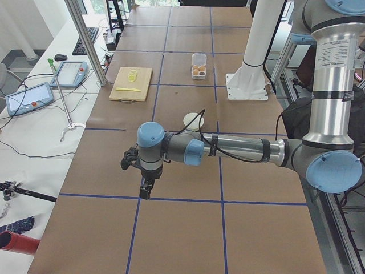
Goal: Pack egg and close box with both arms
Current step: 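Move the right gripper toward the open lid of the egg box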
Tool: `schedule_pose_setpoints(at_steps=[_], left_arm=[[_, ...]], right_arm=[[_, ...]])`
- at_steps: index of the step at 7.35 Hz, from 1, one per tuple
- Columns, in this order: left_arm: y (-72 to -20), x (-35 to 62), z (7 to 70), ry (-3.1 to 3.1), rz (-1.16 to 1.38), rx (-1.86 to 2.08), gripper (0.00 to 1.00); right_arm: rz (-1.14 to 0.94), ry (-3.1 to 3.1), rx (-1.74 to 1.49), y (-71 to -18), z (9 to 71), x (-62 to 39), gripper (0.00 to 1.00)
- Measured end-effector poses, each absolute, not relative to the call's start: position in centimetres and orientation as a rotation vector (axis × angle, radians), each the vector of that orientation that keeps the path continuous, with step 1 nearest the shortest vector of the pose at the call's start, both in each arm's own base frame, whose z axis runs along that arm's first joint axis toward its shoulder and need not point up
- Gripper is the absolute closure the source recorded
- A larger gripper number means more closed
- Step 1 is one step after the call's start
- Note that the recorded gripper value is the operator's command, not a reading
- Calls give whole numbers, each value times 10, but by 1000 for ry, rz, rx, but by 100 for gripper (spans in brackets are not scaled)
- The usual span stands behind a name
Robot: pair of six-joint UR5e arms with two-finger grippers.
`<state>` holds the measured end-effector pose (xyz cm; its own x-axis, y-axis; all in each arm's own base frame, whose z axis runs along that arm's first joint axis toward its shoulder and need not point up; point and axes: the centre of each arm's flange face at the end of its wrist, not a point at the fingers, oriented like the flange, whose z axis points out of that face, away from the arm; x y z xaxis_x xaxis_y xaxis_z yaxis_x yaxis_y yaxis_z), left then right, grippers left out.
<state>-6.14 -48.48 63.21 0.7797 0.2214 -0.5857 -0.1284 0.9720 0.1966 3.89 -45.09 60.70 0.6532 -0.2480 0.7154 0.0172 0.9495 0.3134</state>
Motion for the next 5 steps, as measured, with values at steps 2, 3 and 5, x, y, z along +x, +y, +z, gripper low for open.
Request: schedule_pose_setpoints(at_steps=[2,3,5], left_arm=[[-463,-97,636,683,137,69,0],[-459,-105,631,707,140,74,0],[-460,-107,622,759,142,98,0]], right_arm=[[-147,-862,290,-453,589,26,12],[-129,-874,272,-453,571,7,49],[-70,-920,197,-447,530,-47,73]])
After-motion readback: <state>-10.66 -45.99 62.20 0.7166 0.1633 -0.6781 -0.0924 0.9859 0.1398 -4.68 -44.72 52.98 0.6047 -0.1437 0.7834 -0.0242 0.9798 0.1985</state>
